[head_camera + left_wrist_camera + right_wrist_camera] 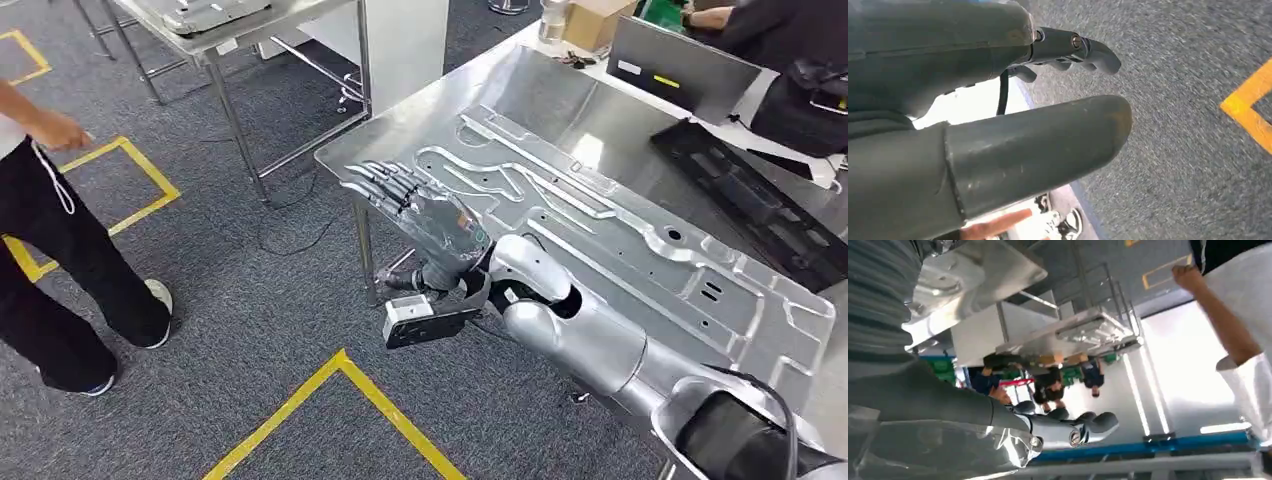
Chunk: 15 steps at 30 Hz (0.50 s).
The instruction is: Take the parts from the cabinet and place them on the table.
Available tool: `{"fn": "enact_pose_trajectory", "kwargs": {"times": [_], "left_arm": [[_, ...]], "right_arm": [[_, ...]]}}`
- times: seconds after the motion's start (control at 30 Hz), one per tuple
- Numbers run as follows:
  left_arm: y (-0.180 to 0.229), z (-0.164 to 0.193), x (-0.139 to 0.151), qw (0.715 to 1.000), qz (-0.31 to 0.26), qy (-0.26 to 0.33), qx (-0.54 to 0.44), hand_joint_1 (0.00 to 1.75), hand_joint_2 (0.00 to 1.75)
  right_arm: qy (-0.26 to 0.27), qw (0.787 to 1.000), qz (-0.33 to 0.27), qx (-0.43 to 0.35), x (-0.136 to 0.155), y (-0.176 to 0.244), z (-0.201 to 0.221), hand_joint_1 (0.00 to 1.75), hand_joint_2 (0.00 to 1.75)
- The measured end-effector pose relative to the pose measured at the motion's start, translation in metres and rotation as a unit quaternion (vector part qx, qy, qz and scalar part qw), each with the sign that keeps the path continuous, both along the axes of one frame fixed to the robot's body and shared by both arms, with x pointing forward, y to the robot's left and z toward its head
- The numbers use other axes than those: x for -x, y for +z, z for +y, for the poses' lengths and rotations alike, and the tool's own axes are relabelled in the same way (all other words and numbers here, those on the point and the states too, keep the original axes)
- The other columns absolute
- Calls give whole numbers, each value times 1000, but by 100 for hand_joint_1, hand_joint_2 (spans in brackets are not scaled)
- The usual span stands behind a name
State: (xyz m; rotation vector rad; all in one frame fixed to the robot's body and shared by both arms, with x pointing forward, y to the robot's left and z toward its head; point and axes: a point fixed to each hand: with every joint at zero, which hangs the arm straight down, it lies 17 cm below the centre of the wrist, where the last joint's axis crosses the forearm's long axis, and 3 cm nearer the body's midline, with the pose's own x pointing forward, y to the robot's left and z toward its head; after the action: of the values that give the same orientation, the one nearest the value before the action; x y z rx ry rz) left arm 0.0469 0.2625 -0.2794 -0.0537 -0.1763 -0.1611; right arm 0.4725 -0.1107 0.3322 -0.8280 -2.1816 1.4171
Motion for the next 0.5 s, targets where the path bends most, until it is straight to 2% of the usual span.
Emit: {"fn": "enact_pose_trajectory", "kwargs": {"times": [0.5], "left_arm": [[0,-4,-3,1000,-2,0,2,0,0]], "right_arm": [[4,1000,-1,7,6,-11,5,0,175]]}}
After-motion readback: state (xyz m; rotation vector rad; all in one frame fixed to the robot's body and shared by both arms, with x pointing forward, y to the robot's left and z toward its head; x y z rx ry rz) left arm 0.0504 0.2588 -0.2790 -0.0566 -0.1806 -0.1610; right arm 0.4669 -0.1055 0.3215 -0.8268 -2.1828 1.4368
